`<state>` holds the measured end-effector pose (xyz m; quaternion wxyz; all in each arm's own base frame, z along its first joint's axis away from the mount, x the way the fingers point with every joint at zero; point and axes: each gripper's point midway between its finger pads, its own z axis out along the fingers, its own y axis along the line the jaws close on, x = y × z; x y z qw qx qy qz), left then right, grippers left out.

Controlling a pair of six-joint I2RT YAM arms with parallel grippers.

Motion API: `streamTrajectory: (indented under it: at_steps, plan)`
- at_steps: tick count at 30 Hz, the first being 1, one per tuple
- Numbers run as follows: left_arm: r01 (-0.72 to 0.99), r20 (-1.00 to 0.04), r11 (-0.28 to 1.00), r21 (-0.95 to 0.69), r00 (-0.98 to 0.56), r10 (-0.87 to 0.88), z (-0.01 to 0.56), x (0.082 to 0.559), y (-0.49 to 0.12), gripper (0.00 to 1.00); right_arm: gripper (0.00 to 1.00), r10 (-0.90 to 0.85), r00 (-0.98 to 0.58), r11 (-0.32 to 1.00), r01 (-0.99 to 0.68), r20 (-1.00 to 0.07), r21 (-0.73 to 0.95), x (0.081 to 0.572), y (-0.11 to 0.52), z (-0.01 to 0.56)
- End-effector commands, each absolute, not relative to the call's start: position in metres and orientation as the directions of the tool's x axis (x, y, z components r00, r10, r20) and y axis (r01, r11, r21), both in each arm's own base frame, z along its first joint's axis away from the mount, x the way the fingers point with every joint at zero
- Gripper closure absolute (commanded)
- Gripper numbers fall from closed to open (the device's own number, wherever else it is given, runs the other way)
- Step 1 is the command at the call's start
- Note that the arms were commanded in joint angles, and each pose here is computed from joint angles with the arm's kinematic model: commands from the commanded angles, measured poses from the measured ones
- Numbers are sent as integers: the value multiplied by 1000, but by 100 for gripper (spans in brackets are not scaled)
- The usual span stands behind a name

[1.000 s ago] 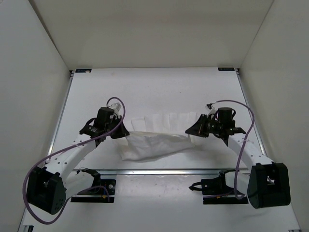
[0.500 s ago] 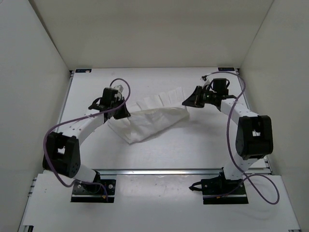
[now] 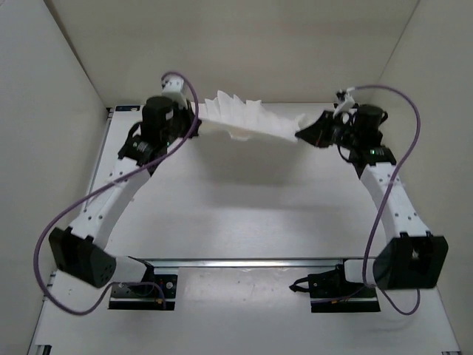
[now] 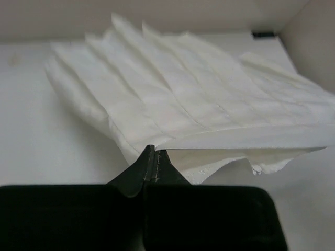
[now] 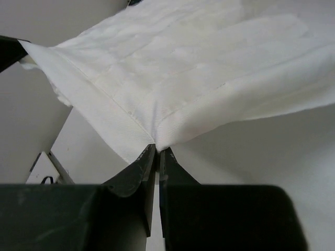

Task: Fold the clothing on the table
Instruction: Fold the skirt

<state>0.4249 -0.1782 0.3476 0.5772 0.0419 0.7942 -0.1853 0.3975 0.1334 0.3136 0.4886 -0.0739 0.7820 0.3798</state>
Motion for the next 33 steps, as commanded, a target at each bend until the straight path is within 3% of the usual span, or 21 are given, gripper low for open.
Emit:
streamTrajectory:
  at_steps: [1,3,7,9,12,15,20,26,27,28,32,33]
  plan:
    - [185,-868,956,-226,-484,-112,264,369,-149,100,100,283,-666,734,-313,-690,603,340,121,214]
    - [188,-787,944,-270,-608,-104,201,315,-154,100,100,260,-693,732,-312,-672,606,290,131,194]
    - [211,-686,898,-386,-717,-126,170,219,-165,100,100,269,-756,729,-245,-597,639,216,151,164]
    - [172,-683,891,-420,-706,-186,174,208,-152,100,100,309,-750,694,-243,-585,678,199,156,168]
    - [90,-697,902,-423,-669,-260,174,228,-116,100,100,344,-784,652,-197,-517,732,201,153,147]
    - [53,-656,927,-372,-722,-222,152,250,-110,100,100,371,-824,606,-135,-429,784,212,152,126]
    - [-5,-582,946,-325,-787,-204,107,274,-117,100,100,306,-822,667,-175,-481,724,253,147,124]
    - [-64,-570,955,-289,-790,-226,87,292,-111,100,99,260,-832,670,-209,-489,712,310,150,120]
    - [-67,-565,955,-288,-794,-226,83,293,-111,100,92,247,-844,666,-209,-476,716,316,153,115]
    - [-77,-560,956,-284,-796,-231,78,295,-109,100,74,247,-853,667,-195,-459,719,320,154,106]
    - [-99,-551,968,-231,-807,-214,69,303,-104,100,41,237,-850,670,-207,-470,713,340,153,106]
    - [-96,-549,970,-223,-810,-206,68,305,-105,99,28,233,-833,675,-232,-501,700,345,151,114]
